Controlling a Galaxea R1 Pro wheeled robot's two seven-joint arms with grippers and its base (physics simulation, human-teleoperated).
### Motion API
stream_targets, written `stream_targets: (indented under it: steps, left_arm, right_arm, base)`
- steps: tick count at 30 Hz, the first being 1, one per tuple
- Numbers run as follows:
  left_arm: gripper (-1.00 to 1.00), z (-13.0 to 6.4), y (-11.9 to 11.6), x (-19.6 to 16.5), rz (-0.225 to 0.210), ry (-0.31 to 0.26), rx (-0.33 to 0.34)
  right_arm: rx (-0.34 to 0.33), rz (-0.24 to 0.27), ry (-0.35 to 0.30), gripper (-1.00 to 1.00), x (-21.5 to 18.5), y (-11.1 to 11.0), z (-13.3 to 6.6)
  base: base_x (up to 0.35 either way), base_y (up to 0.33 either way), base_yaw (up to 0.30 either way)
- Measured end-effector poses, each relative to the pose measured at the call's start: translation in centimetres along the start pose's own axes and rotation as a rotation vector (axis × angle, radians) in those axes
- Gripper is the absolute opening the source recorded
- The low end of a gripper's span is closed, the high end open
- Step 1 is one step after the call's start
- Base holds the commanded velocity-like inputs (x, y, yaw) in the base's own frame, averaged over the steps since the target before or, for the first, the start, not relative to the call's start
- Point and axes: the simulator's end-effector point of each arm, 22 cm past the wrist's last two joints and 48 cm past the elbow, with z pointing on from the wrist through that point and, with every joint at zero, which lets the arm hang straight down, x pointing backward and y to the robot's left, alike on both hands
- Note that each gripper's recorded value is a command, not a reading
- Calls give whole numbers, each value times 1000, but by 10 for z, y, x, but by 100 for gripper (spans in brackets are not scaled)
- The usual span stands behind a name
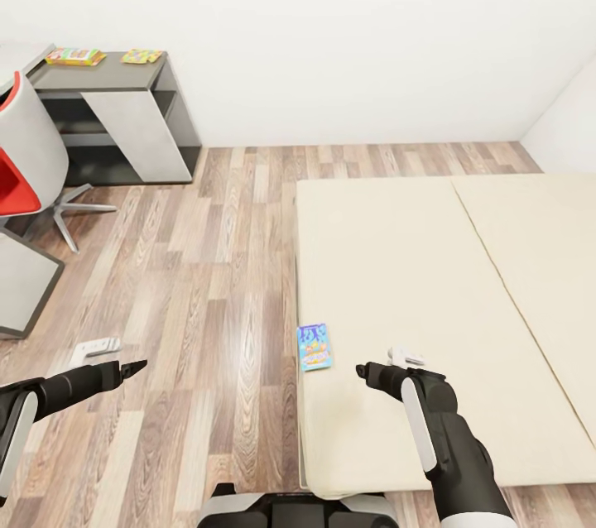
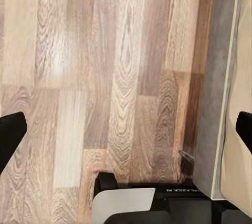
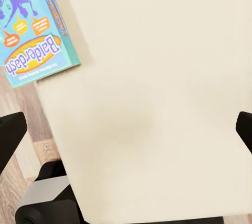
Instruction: Put all the toys in the child's room - the three board games (two on the bed and one on the table), the two jigsaw puzzles on the table, and the tennis ball on the table - inside the toy box on the table in the child's room.
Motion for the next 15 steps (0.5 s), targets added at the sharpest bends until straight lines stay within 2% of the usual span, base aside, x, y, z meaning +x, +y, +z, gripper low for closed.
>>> stream_targets:
  steps: [15]
  left_arm:
    - [100,-8,-3,-9,4,-24,5]
  right_arm:
    - [-5,-3,-25,100,-10,3,-9]
  base:
    - [0,0,0]
